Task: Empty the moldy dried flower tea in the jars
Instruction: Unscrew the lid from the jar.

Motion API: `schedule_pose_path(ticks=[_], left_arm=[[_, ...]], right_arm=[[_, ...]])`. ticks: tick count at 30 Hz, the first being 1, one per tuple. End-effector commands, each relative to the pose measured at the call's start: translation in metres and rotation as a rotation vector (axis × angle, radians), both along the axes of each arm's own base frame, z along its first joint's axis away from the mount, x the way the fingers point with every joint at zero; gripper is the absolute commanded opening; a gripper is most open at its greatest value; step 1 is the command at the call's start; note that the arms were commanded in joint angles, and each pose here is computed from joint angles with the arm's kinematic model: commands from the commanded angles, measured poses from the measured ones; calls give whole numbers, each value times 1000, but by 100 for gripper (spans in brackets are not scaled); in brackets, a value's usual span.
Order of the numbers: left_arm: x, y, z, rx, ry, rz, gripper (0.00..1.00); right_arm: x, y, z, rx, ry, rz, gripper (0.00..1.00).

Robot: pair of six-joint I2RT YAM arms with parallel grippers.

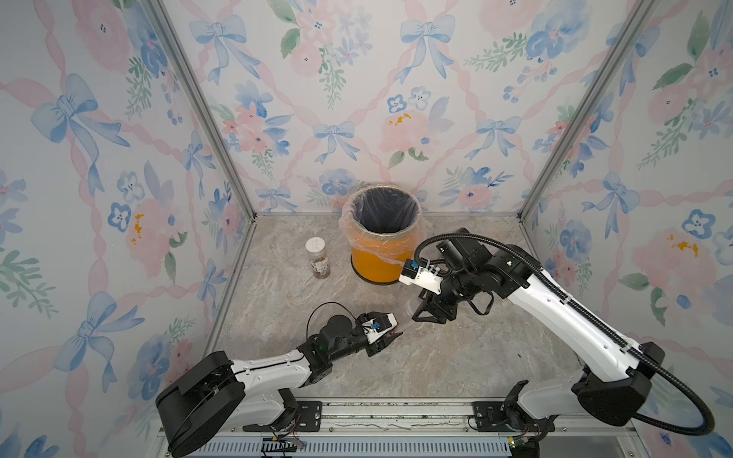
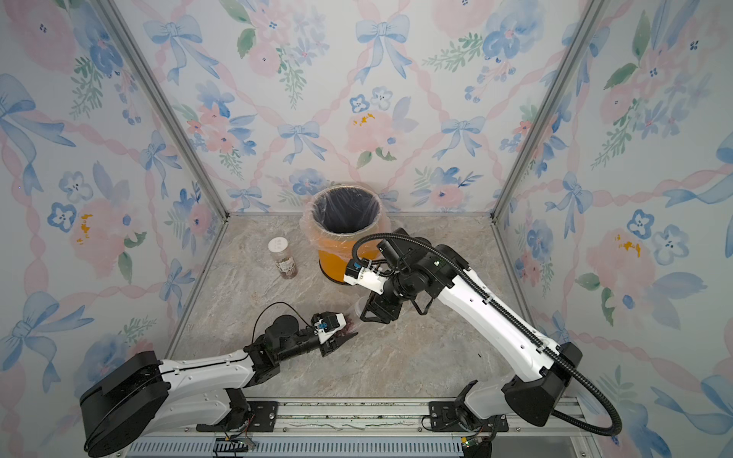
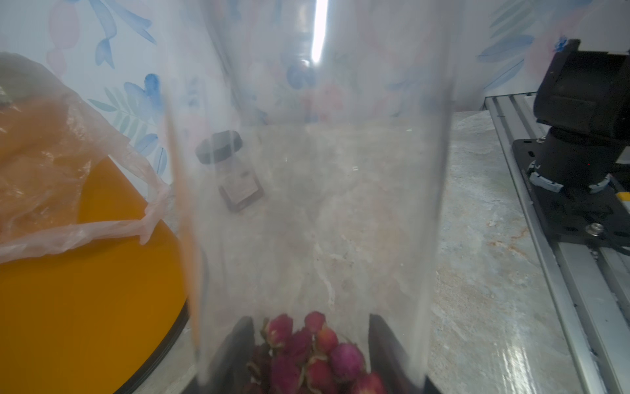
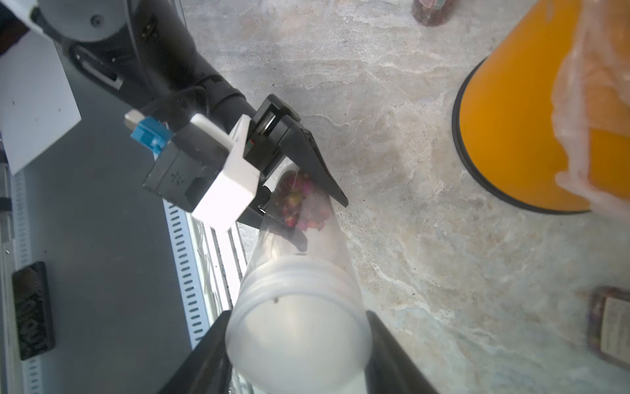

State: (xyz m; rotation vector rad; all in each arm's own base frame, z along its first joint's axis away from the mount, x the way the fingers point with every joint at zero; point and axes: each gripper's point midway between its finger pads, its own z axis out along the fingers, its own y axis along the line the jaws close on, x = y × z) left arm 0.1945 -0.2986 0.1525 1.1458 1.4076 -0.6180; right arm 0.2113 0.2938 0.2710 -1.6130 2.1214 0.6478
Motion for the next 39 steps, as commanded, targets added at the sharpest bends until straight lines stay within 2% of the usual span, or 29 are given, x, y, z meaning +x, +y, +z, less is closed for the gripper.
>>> schedule_pose_path(ticks=[1, 6, 11, 13, 15, 17, 18, 21, 26, 28, 33, 39], left_arm=[[-14, -5, 19, -63, -24, -92, 46], [-14, -6, 16, -47, -24, -100, 47], [-7, -4, 13, -29, -36, -64, 48], [1, 0, 12, -18, -45, -9, 47], [11, 6, 11, -7, -54, 52, 48], [21, 11, 12, -2, -64, 117, 48], [24, 14, 12, 0, -69, 141, 48], [32, 20, 16, 5, -89, 194, 48], [41, 25, 15, 29, -116, 250, 48], [42, 24, 14, 37, -117, 252, 48], [43, 22, 11, 45, -109, 246, 48], [43, 22, 12, 40, -109, 245, 48]], right_arm=[[7, 5, -6, -19, -184, 219, 33], [8, 4, -17, -77, -226, 358, 38], [17, -2, -25, -142, -250, 373, 44], [21, 1, -17, -97, -234, 328, 62], [21, 7, 1, 5, -187, 251, 81], [23, 11, 23, 140, -97, 140, 88], [31, 12, 32, 196, -53, 35, 91], [53, 4, 45, 281, 66, -281, 94], [59, -14, 30, 221, 332, -646, 97], [54, -11, 23, 196, 385, -690, 97], [48, 2, 10, 123, 391, -698, 98], [49, 4, -4, 60, 393, -702, 88]])
